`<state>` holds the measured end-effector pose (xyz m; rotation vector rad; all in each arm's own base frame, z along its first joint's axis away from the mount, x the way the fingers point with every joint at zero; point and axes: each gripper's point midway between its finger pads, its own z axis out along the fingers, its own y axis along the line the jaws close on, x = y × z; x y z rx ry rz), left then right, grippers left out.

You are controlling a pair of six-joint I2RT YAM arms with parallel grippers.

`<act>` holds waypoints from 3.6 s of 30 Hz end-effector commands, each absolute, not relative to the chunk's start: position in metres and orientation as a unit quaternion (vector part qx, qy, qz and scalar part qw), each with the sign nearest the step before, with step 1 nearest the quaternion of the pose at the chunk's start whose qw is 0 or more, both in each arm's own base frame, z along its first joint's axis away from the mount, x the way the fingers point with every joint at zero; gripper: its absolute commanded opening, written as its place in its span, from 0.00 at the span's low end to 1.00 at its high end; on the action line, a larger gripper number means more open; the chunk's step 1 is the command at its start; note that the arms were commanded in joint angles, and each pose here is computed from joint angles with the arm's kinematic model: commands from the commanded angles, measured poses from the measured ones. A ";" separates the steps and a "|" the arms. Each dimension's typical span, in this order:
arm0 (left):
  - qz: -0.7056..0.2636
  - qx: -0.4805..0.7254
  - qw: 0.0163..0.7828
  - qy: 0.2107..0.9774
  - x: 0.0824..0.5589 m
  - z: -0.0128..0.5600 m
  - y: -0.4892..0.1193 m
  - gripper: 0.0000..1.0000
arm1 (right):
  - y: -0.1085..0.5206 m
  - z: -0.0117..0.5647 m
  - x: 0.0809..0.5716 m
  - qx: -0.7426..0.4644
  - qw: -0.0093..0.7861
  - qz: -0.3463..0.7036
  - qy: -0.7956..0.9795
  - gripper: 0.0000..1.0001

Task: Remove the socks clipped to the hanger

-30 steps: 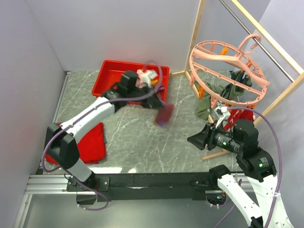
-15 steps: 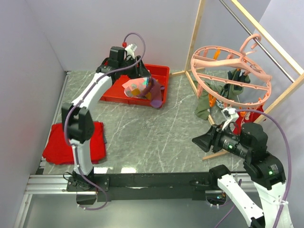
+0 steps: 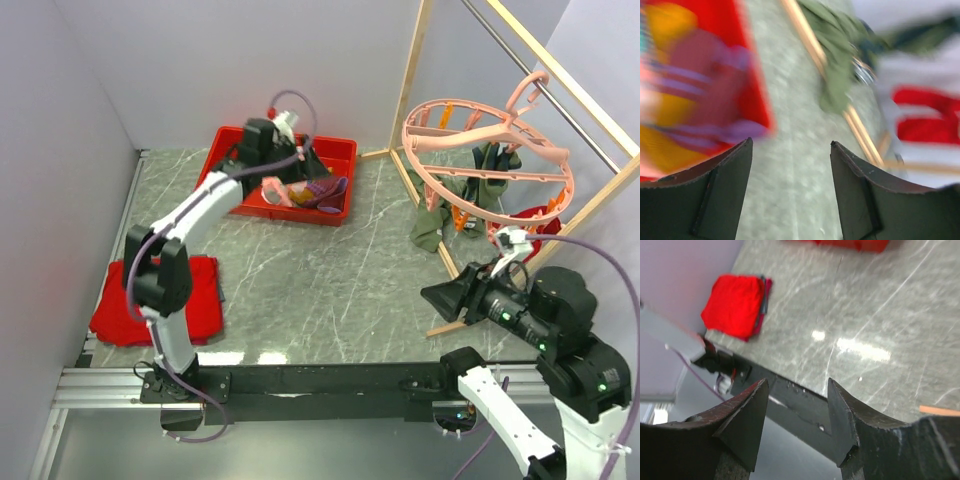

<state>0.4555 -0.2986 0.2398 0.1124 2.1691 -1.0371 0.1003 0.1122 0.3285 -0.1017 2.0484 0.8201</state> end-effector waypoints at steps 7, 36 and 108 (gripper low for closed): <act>-0.569 0.180 0.391 0.701 0.274 0.309 -0.449 0.75 | 0.085 0.396 0.110 0.028 0.499 0.283 0.819 0.59; -0.656 0.202 0.298 0.664 0.217 0.301 -0.511 0.73 | 0.036 0.407 0.182 0.135 0.534 0.118 0.826 0.59; -0.616 0.287 0.446 0.582 0.218 0.258 -0.552 0.97 | 0.138 0.451 0.334 0.051 0.494 0.228 0.837 0.60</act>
